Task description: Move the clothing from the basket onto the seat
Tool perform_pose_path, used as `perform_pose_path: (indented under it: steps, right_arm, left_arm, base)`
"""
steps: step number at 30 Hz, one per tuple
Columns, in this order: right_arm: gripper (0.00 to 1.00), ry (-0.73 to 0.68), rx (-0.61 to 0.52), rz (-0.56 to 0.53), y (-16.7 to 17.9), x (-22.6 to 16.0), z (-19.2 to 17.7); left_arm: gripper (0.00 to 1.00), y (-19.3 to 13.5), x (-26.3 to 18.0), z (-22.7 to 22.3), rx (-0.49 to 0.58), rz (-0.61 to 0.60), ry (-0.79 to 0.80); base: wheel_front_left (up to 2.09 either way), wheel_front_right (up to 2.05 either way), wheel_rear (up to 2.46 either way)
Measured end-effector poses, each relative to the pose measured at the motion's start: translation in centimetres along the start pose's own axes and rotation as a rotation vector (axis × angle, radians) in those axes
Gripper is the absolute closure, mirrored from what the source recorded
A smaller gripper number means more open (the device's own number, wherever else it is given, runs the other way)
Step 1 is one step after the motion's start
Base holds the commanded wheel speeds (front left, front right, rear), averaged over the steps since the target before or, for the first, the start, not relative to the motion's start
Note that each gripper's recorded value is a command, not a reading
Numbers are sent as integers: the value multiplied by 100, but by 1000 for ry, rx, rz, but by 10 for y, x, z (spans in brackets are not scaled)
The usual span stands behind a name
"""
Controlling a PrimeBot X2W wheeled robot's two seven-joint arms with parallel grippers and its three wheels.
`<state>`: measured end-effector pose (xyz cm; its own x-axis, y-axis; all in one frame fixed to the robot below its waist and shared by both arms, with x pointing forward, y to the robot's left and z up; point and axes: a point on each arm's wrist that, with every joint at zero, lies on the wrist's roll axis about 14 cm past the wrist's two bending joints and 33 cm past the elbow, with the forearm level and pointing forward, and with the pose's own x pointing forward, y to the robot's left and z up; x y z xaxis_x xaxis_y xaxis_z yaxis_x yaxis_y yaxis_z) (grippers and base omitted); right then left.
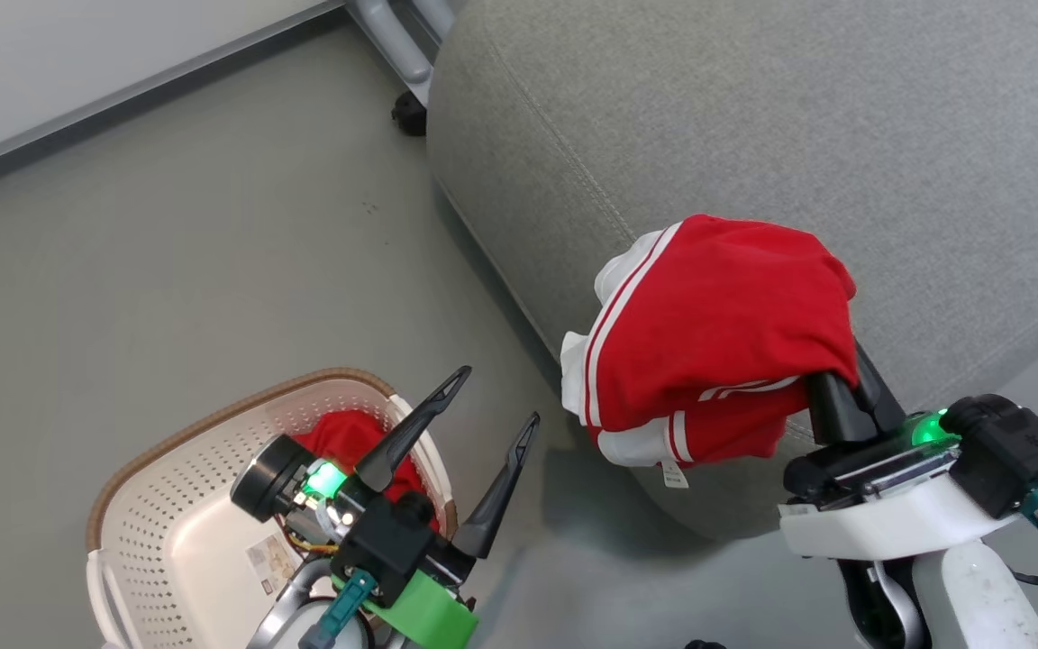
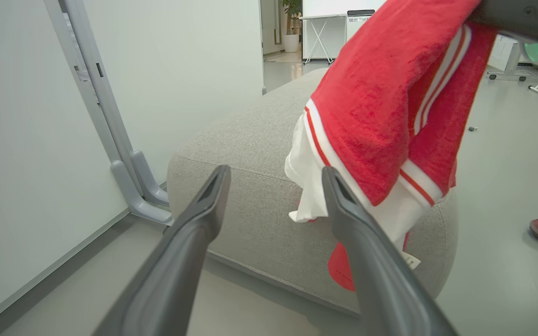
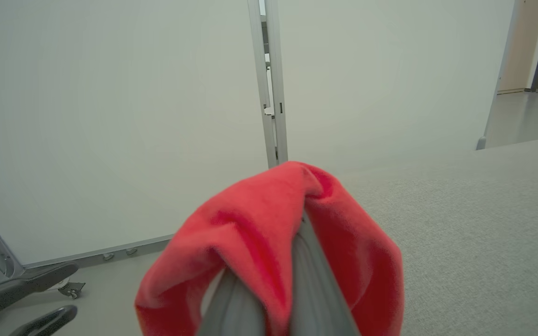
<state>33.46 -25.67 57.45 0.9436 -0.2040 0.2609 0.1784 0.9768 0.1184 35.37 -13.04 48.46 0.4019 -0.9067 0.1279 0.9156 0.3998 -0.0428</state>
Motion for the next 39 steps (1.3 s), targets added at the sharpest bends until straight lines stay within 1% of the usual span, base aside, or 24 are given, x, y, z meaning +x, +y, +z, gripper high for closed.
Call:
perform_pose_path:
  steps: [4,8,11,14,17,21,24,28,31,34,36,39]
  right_arm:
    - [100,-2,-23,-70,-21,-6,5]
    - [100,-8,-66,-104,-33,-4,9]
    - [100,-32,-89,-115,-38,6,16]
    - [100,-110,-99,-118,-46,32,33]
    - [100,-167,-145,-121,-54,64,42]
    - [100,-219,-214,-124,-64,109,47]
    - [100,-269,-254,-153,-76,141,52]
    - [100,-265,-325,-183,-94,172,42]
    - [100,-196,-362,-212,-113,187,13]
    - [100,-57,-385,-256,-136,188,-39]
    - [100,29,-368,-294,-149,181,-74]
    - [100,197,-341,-373,-171,151,-133]
  left_arm:
    - [0,-12,15,-6,-19,-78,-10]
    - [0,-16,24,-16,-38,-130,-10]
    - [0,-14,29,-22,-46,-153,-14]
    - [0,-5,32,-29,-41,-168,-20]
    - [0,6,34,-40,-46,-171,-26]
    - [0,24,31,-63,-48,-155,-3]
    - [0,35,32,-75,-64,-145,-3]
    - [0,44,29,-93,-96,-129,1]
    - [0,54,26,-105,-105,-108,8]
    - [0,62,19,-114,-120,-77,23]
    - [0,66,12,-123,-131,-52,48]
    - [0,73,1,-134,-145,-13,87]
  base:
    - [0,0,0]
    - [1,1,1]
    - [11,11,11]
    - [2,2,2]
    - [0,0,0]
    - [0,0,0]
    - [0,0,0]
    - [0,0,0]
    - [0,0,0]
    - [0,0,0]
    - [0,0,0]
    - [0,0,0]
